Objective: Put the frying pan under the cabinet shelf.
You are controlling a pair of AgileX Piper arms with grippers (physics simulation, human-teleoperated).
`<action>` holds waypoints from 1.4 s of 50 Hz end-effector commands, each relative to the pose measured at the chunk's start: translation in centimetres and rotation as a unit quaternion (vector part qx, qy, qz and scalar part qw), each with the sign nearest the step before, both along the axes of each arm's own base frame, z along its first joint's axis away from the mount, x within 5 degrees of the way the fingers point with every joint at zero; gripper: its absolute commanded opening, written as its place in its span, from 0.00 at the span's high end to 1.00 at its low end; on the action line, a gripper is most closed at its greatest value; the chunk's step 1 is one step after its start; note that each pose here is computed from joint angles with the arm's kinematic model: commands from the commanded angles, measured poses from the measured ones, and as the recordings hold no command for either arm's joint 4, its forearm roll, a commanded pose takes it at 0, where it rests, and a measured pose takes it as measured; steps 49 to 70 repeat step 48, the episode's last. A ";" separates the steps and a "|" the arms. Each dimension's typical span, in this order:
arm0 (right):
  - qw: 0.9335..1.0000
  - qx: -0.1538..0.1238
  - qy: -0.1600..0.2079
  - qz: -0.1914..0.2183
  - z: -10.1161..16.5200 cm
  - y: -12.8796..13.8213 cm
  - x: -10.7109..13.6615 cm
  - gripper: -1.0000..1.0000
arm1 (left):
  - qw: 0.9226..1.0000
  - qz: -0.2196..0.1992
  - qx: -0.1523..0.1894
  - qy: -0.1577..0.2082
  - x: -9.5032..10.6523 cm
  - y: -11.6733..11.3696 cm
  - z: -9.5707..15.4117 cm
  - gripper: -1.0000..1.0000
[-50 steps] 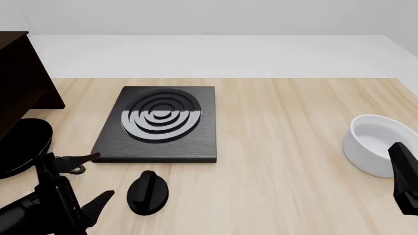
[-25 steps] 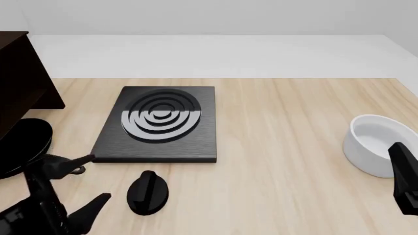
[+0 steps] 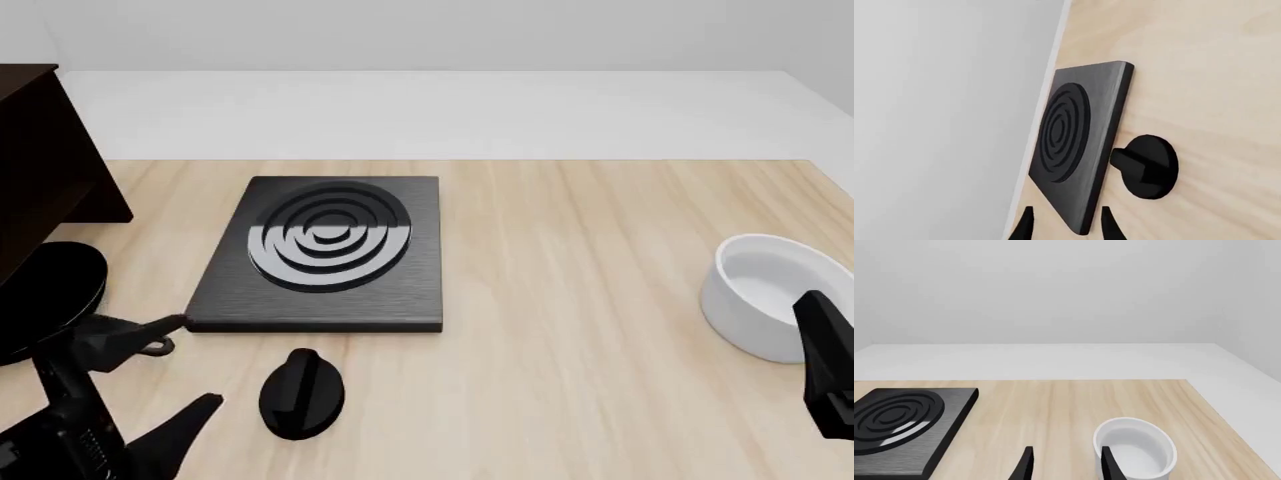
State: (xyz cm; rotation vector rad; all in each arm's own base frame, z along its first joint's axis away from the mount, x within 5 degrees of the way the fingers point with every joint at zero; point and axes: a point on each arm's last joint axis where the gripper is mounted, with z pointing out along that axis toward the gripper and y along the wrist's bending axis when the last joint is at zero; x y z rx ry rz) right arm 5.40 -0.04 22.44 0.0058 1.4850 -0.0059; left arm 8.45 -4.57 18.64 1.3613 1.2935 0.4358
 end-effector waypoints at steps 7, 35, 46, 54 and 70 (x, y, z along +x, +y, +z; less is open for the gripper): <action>1.000 0.000 0.000 0.000 0.0 0.0 0.0 0.00 | 1.000 -0.003 0.000 -0.006 -0.2 0.1 0.1 0.00; 1.000 0.000 0.000 0.000 0.0 0.0 0.0 0.00 | 0.992 0.064 -0.062 -0.091 -0.7 1.5 4.0 0.00; 1.000 0.000 0.000 0.000 0.0 0.0 0.0 0.00 | 0.993 0.058 -0.060 -0.083 -0.8 1.5 4.2 0.00; 1.000 0.000 0.000 0.000 0.0 0.0 0.0 0.00 | 0.994 0.056 -0.058 -0.080 -0.8 1.4 4.2 0.00; 1.000 0.000 0.000 0.000 0.0 0.0 0.0 0.00 | 0.994 0.056 -0.058 -0.080 -0.8 1.4 4.2 0.00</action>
